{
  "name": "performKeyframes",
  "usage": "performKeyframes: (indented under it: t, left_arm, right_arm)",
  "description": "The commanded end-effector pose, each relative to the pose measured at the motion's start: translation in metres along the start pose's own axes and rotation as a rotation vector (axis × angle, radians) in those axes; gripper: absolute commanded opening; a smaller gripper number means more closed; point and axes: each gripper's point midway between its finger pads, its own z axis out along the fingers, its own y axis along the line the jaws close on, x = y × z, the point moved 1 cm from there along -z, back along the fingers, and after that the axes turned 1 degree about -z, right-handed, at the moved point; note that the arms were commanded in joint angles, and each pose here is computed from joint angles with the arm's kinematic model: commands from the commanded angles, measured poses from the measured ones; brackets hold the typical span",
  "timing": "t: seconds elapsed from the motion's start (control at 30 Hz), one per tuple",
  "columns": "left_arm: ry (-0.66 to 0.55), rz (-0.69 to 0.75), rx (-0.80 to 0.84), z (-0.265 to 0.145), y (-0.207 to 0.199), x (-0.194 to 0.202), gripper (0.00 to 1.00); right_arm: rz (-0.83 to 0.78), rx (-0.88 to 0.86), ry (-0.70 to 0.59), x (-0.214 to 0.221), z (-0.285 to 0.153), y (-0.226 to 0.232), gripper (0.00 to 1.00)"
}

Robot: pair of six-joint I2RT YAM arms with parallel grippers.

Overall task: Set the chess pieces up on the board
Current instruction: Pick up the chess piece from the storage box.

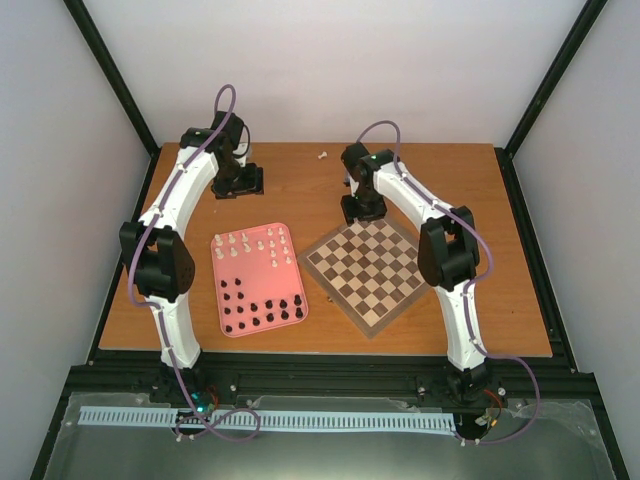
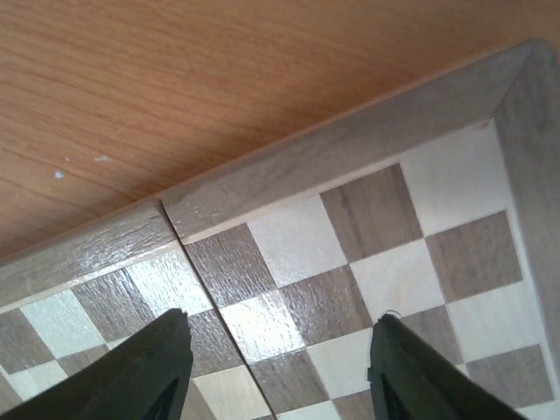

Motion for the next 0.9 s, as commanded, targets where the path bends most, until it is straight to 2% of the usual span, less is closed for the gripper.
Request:
performKeyframes:
  t: [0.0, 0.27, 0.37, 0.4, 0.47, 0.5, 0.6, 0.87]
  left_arm:
    - [-0.013, 0.005, 0.007, -0.003, 0.002, -0.004, 0.76]
    - [-0.003, 0.004, 0.025, 0.003, -0.002, -0.005, 0.75]
    - [0.012, 0.013, 0.008, 0.011, 0.001, -0.003, 0.75]
    - [0.023, 0.011, 0.004, 0.014, 0.001, -0.001, 0.71]
    - [0.042, -0.006, 0.002, 0.021, 0.003, 0.004, 0.58]
    - [0.055, -0.021, -0.002, 0.026, 0.005, 0.01, 0.57]
    - [0.04, -0.066, -0.015, 0.033, 0.012, 0.021, 0.57]
    - [0.1, -0.118, -0.064, 0.059, 0.028, 0.047, 0.56]
  right_arm:
    - [0.003, 0.005, -0.044, -0.013, -0.014, -0.003, 0.64]
    - [0.024, 0.011, -0.111, -0.041, -0.024, -0.01, 0.86]
    - [0.037, 0.008, -0.132, -0.045, -0.029, -0.013, 0.86]
    - [0.041, 0.007, -0.135, -0.045, -0.03, -0.014, 0.86]
    - [0.042, 0.009, -0.14, -0.046, -0.032, -0.015, 0.86]
    - [0.042, 0.011, -0.141, -0.046, -0.033, -0.016, 0.86]
    - [0.038, 0.018, -0.133, -0.042, -0.032, -0.018, 0.86]
    - [0.036, 0.003, -0.093, -0.027, -0.021, -0.017, 0.86]
